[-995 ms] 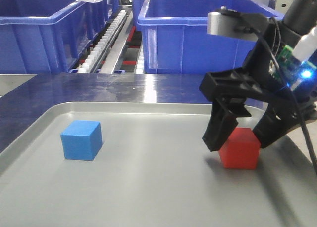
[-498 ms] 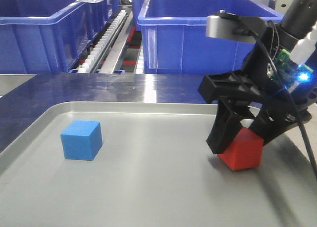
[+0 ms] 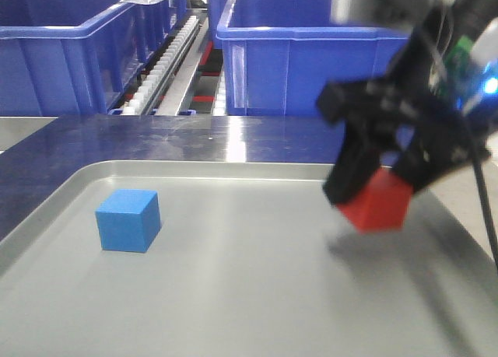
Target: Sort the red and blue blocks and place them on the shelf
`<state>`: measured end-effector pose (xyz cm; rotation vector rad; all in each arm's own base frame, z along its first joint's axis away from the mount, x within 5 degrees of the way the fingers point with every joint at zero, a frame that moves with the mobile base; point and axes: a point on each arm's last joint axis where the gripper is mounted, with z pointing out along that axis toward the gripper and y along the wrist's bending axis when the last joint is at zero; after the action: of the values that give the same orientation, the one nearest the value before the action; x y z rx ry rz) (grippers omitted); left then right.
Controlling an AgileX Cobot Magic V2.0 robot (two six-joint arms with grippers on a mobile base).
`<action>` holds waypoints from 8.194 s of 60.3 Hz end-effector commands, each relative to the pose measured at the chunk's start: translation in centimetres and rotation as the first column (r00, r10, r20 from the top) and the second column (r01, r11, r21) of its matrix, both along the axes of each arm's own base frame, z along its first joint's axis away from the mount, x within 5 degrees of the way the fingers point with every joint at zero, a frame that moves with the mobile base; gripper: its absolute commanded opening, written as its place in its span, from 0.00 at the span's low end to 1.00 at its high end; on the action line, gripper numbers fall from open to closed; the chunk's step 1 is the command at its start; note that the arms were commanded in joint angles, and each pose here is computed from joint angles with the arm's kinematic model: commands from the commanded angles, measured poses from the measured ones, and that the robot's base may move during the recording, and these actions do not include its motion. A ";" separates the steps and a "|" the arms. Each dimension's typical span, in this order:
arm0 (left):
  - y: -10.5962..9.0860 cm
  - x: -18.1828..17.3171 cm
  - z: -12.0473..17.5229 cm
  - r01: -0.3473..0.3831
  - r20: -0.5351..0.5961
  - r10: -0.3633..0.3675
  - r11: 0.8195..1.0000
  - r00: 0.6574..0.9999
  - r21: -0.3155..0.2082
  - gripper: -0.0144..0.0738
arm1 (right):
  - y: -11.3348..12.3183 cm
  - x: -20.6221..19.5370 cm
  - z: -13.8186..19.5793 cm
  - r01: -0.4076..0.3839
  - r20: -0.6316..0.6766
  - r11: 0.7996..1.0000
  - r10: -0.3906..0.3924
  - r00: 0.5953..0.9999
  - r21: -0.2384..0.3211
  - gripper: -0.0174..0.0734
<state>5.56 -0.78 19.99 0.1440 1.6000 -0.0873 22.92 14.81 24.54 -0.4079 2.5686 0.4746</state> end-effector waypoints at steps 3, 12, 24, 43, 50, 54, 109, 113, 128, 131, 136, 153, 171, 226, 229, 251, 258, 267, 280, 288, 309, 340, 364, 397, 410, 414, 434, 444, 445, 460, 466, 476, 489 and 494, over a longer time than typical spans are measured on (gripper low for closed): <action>-0.1 0.0 -0.6 0.007 0.055 -0.007 1.000 0.998 -0.008 0.30 | -0.4 -0.4 4.7 0.010 0.221 0.993 -0.036 0.975 0.117 0.26; -0.1 0.0 -0.6 0.007 0.055 -0.007 1.000 0.998 -0.008 0.30 | -1.8 -1.4 7.7 0.002 0.380 0.989 -0.060 0.923 0.151 0.26; -0.1 0.0 -0.6 0.007 0.055 -0.007 1.000 0.998 -0.008 0.30 | -5.0 -2.3 10.1 0.077 0.480 0.982 -0.153 0.864 0.175 0.26; -0.1 0.0 -0.6 0.007 0.055 -0.007 1.000 0.998 -0.008 0.30 | -10.3 -5.7 10.9 0.242 0.573 0.943 -0.331 0.749 0.229 0.26; -0.1 0.0 -0.6 0.007 0.055 -0.007 1.000 0.998 -0.008 0.30 | -11.5 -7.9 10.1 0.275 0.604 0.928 -0.372 0.705 0.250 0.26; -0.1 0.0 -0.6 0.007 0.055 -0.007 1.000 0.998 -0.008 0.30 | -12.0 -8.9 9.5 0.287 0.615 0.922 -0.386 0.688 0.258 0.26; -0.1 0.0 -0.6 0.007 0.055 -0.007 1.000 0.998 -0.008 0.30 | -13.8 -14.0 3.7 0.376 0.640 0.884 -0.462 0.614 0.277 0.26; -0.1 0.0 -0.6 0.007 0.055 -0.007 1.000 0.998 -0.008 0.30 | -13.8 -14.0 3.7 0.376 0.640 0.884 -0.462 0.614 0.277 0.26; -0.1 0.0 -0.6 0.007 0.055 -0.007 1.000 0.998 -0.008 0.30 | -13.8 -14.0 3.7 0.376 0.640 0.884 -0.462 0.614 0.277 0.26; -0.1 0.0 -0.6 0.007 0.055 -0.007 1.000 0.998 -0.008 0.30 | -13.8 -14.0 3.7 0.376 0.640 0.884 -0.462 0.614 0.277 0.26; -0.1 0.0 -0.6 0.007 0.055 -0.007 1.000 0.998 -0.008 0.30 | -13.8 -14.0 3.7 0.376 0.640 0.884 -0.462 0.614 0.277 0.26; -0.1 0.0 -0.6 0.007 0.055 -0.007 1.000 0.998 -0.008 0.30 | -13.8 -14.0 3.7 0.376 0.640 0.884 -0.462 0.614 0.277 0.26; -0.1 0.0 -0.6 0.007 0.055 -0.007 1.000 0.998 -0.008 0.30 | -13.8 -14.0 3.7 0.376 0.640 0.884 -0.462 0.614 0.277 0.26; -0.4 2.7 8.7 0.001 -0.026 -0.001 0.999 1.000 -0.032 0.30 | -13.8 -13.9 3.7 0.377 0.639 0.884 -0.461 0.615 0.276 0.26; -0.6 3.6 9.8 -0.004 -0.086 0.002 1.000 0.996 -0.023 0.30 | -13.8 -13.9 3.7 0.377 0.639 0.884 -0.461 0.615 0.276 0.26; -1.6 10.2 11.7 -0.011 -0.300 0.007 1.000 0.954 -0.011 0.30 | -13.8 -13.9 3.7 0.377 0.639 0.884 -0.461 0.615 0.276 0.26; -1.8 10.4 11.4 -0.017 -0.332 -0.005 0.998 0.943 -0.064 0.30 | -13.8 -13.9 3.7 0.377 0.639 0.884 -0.461 0.615 0.276 0.26; -2.0 10.5 11.6 -0.025 -0.325 -0.021 0.990 0.945 -0.136 0.30 | -13.8 -13.9 3.7 0.377 0.639 0.884 -0.461 0.615 0.276 0.26; -2.0 11.0 11.3 -0.027 -0.330 -0.019 0.990 0.944 -0.135 0.30 | -13.8 -13.9 3.7 0.377 0.639 0.884 -0.461 0.615 0.276 0.26; -2.1 11.0 11.1 -0.028 -0.351 -0.020 0.991 0.936 -0.131 0.30 | -13.8 -13.9 3.7 0.377 0.639 0.884 -0.461 0.615 0.276 0.26; -2.1 10.9 10.8 -0.029 -0.382 -0.020 0.992 0.924 -0.123 0.30 | -13.8 -13.9 3.7 0.377 0.639 0.884 -0.461 0.615 0.276 0.26; -2.7 13.2 8.1 -0.015 -0.699 -0.020 0.999 0.715 -0.044 0.62 | -13.8 -13.9 3.7 0.377 0.639 0.884 -0.461 0.615 0.276 0.26; -4.8 14.8 10.1 0.015 -0.753 -0.132 0.987 0.644 -0.160 0.71 | -13.8 -13.9 3.7 0.377 0.639 0.884 -0.461 0.615 0.276 0.26; -11.3 16.7 9.7 0.151 -0.772 -0.273 0.962 0.573 -0.228 0.71 | -13.8 -13.9 3.7 0.377 0.639 0.884 -0.461 0.615 0.276 0.26; -13.6 17.1 8.6 0.172 -0.789 -0.301 0.954 0.535 -0.246 0.71 | -13.8 -13.9 3.7 0.377 0.639 0.884 -0.461 0.615 0.276 0.26; -14.3 17.2 8.4 0.177 -0.787 -0.310 0.951 0.534 -0.254 0.71 | -13.8 -13.9 3.7 0.377 0.639 0.884 -0.461 0.615 0.276 0.26; -17.0 17.5 5.9 0.206 -0.810 -0.319 0.947 0.492 -0.248 0.71 | -13.8 -13.9 3.7 0.377 0.639 0.884 -0.461 0.615 0.276 0.26; -18.0 17.5 5.1 0.225 -0.816 -0.324 0.944 0.479 -0.243 0.71 | -13.8 -13.9 3.7 0.377 0.639 0.884 -0.461 0.615 0.276 0.26; -18.1 17.5 5.0 0.227 -0.815 -0.325 0.943 0.479 -0.243 0.71 | -13.8 -13.9 3.7 0.377 0.639 0.884 -0.461 0.615 0.276 0.26; -18.5 17.8 4.2 0.216 -0.829 -0.313 0.947 0.464 -0.237 0.71 | -13.8 -13.9 3.7 0.377 0.639 0.884 -0.461 0.615 0.276 0.26; -18.6 17.9 3.8 0.209 -0.836 -0.306 0.950 0.455 -0.233 0.71 | -13.8 -13.9 3.7 0.377 0.639 0.884 -0.461 0.615 0.276 0.26; -18.6 17.9 3.6 0.186 -0.842 -0.301 0.952 0.448 -0.242 0.71 | -13.8 -13.9 3.7 0.377 0.639 0.884 -0.461 0.615 0.276 0.26; -18.6 17.8 3.5 0.185 -0.850 -0.296 0.954 0.436 -0.237 0.67 | -13.8 -13.9 3.7 0.377 0.639 0.884 -0.461 0.615 0.276 0.26; -18.6 17.8 3.4 0.185 -0.854 -0.293 0.954 0.430 -0.234 0.64 | -13.8 -13.9 3.7 0.377 0.639 0.884 -0.461 0.615 0.276 0.26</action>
<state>23.14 -18.92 21.59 0.2973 2.7137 -0.5040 8.71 1.17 26.52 0.0764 1.9027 0.2373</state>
